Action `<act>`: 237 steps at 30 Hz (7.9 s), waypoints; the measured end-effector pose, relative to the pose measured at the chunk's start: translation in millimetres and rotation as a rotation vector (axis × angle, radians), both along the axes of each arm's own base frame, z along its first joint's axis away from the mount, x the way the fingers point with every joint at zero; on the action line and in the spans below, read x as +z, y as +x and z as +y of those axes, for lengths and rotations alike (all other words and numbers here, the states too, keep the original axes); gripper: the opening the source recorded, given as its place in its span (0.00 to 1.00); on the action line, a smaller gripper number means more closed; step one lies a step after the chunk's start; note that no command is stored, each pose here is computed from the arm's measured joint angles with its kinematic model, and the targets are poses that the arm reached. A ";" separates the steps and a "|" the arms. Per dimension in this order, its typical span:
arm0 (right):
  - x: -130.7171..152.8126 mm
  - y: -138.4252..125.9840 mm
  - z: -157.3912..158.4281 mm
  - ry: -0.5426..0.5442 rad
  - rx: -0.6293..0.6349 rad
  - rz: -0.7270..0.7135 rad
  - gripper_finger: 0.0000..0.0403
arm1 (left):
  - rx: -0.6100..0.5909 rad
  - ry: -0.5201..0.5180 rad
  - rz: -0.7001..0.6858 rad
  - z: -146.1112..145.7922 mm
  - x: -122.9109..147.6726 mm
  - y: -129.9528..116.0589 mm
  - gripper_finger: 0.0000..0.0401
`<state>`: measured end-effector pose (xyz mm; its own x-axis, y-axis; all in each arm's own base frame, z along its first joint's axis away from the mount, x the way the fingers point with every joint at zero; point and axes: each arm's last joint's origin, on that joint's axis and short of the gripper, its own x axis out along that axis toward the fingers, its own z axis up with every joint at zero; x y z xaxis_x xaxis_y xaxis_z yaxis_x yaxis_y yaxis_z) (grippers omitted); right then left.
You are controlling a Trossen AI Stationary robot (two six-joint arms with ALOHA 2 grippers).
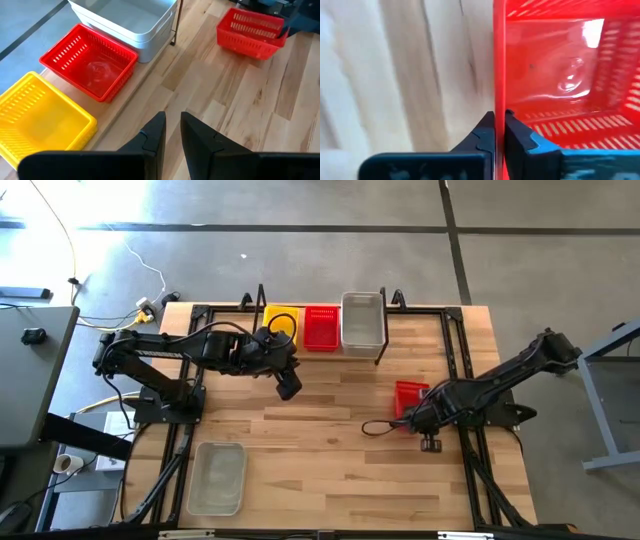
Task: Stack baskets on shelf by color
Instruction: Stack the red basket on top of the red baskets on the shelf, then stack the white bin on top of the white bins on the shelf
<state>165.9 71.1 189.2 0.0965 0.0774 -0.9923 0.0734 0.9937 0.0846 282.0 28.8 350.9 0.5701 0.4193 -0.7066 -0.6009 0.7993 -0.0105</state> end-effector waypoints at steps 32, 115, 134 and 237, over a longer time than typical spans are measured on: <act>118.6 177.8 -4.8 0.029 -0.102 -0.365 0.00 | -0.134 0.115 0.445 -0.3 -16.1 -29.1 0.12; 95.8 254.2 -174.5 -0.307 -0.184 -0.219 0.35 | 0.169 0.033 0.432 18.0 -2.4 -67.5 0.12; 116.9 284.2 -60.6 0.121 -0.246 -0.511 0.35 | -0.038 -0.050 0.239 -28.3 26.1 -106.1 0.12; 181.0 260.1 24.0 0.124 -0.580 -0.881 0.35 | -0.578 -0.346 0.727 -117.1 -135.5 -126.8 0.36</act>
